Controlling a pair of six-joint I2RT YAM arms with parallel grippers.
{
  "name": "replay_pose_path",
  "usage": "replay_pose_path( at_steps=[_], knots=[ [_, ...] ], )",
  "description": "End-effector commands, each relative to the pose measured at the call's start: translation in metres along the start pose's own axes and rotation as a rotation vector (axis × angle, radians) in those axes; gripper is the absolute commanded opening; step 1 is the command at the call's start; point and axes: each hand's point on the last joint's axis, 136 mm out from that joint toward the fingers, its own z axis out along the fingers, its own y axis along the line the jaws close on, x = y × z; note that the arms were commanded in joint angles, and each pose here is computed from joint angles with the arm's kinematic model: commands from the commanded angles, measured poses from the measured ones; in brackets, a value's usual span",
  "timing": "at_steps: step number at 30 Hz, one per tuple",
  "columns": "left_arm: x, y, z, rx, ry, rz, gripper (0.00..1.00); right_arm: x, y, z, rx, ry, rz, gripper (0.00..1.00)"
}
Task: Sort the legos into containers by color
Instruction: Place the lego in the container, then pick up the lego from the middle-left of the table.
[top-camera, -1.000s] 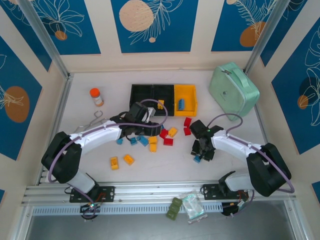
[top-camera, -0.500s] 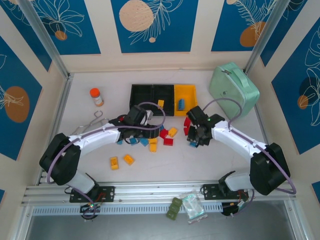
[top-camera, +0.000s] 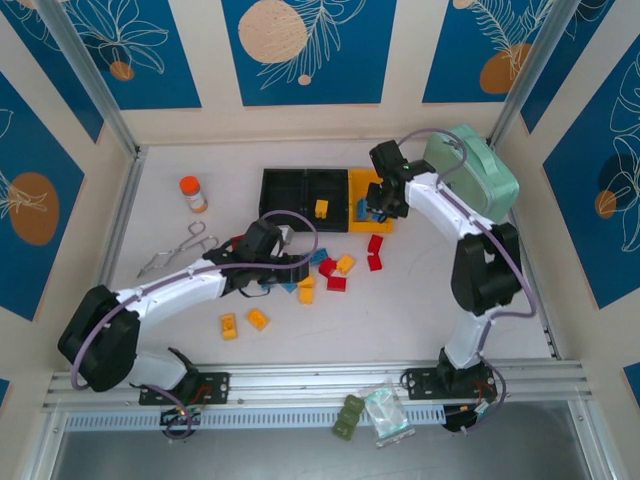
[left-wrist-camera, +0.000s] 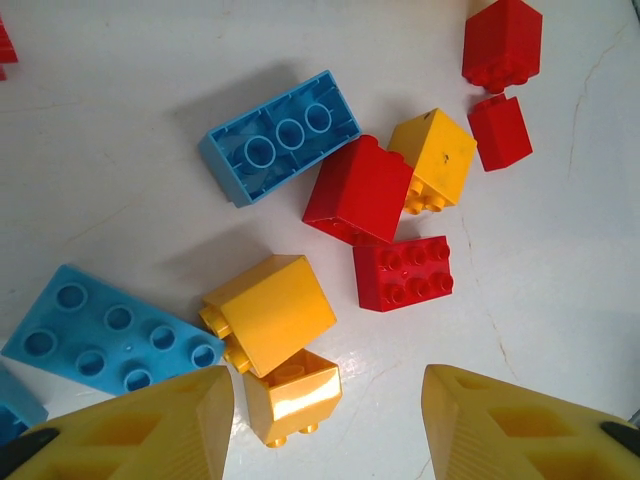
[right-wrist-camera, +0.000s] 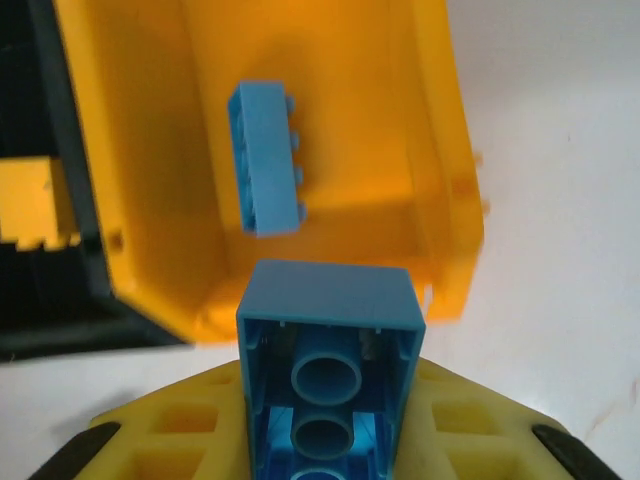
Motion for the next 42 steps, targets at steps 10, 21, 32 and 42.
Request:
replay_pose_path(
  at_steps=[10, 21, 32, 42],
  knots=[
    [0.008, 0.009, -0.004, -0.035, -0.006, -0.024, 0.53, -0.026, 0.003, 0.048, 0.104, 0.078, -0.136, 0.31],
    [0.006, 0.012, -0.008, -0.055, -0.02, -0.028, 0.53, -0.029, 0.018, 0.034, 0.109, 0.047, -0.165, 0.48],
    [0.002, 0.024, -0.027, -0.131, -0.06, -0.047, 0.54, -0.014, 0.041, -0.047, -0.075, -0.089, -0.148, 0.48],
    [0.01, 0.052, -0.04, -0.291, -0.032, -0.075, 0.54, 0.04, 0.041, -0.078, -0.255, -0.098, -0.125, 0.49]
  ],
)
